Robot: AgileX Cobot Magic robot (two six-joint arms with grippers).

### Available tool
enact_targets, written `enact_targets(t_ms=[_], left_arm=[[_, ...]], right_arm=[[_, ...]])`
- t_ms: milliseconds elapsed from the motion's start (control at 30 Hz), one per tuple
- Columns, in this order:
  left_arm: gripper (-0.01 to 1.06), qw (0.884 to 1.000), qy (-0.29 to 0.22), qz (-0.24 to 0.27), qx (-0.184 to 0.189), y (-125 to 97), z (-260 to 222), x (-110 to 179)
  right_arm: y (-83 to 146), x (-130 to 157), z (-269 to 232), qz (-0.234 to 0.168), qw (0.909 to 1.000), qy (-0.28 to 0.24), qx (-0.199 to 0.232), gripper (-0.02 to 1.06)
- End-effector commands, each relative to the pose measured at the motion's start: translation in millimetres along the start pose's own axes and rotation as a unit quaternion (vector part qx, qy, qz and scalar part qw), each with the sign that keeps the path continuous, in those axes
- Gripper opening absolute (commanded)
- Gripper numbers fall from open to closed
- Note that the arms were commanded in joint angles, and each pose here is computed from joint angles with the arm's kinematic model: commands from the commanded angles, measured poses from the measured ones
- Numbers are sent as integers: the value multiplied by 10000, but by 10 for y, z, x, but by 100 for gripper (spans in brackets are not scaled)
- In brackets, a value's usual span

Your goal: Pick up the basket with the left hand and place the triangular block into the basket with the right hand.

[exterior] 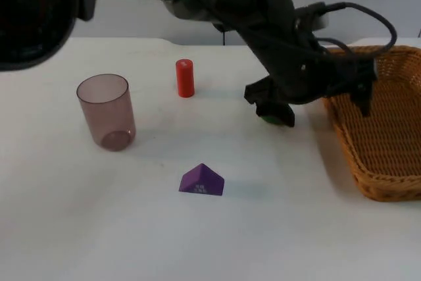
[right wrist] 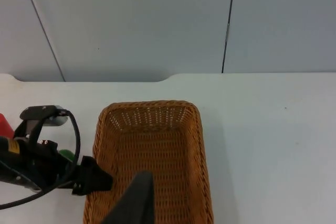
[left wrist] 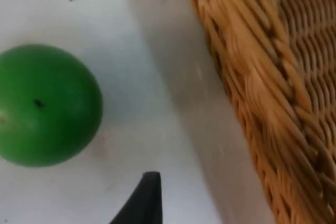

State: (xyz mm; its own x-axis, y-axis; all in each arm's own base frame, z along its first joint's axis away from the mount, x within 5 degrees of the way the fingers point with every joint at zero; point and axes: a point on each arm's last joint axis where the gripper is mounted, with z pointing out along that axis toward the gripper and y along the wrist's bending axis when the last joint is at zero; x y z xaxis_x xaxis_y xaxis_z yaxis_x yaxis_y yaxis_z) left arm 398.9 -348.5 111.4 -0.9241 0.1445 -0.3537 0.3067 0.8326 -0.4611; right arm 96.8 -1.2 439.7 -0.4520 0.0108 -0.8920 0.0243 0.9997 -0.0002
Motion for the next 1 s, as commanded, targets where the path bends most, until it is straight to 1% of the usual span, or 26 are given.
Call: enact_targets(t_ms=[0,67,300,467,600,800,900,967], left_arm=[[105,9998,-6,-133,139,-62,13,-7],[105,9990,22,-344,290,-62,103,-8],[105,9982,149,-399,415,-127,233,4],[105,9990,81,-354,258,-192,298,29],[105,9992,-15,-396,-8,-188,331,47],[105,9989,27,-459,-3,-241,382,86],[105,9992,-55,-403,45,-324,410,121],[105,9989,-68,-457,26,-313,421,121]], right_arm=[[-4,-13,-25,-25,10000,-35,12,104],[-4,-12,-25,-44,10000,-26,12,104],[-5,-8,-25,-57,10000,-7,14,104],[-5,-1,-25,-57,10000,30,16,104],[-5,0,-25,-57,10000,40,17,104],[-5,0,-25,-57,10000,40,17,104],[-5,1,-25,-83,10000,40,17,104],[-5,1,-25,-83,10000,40,17,104]])
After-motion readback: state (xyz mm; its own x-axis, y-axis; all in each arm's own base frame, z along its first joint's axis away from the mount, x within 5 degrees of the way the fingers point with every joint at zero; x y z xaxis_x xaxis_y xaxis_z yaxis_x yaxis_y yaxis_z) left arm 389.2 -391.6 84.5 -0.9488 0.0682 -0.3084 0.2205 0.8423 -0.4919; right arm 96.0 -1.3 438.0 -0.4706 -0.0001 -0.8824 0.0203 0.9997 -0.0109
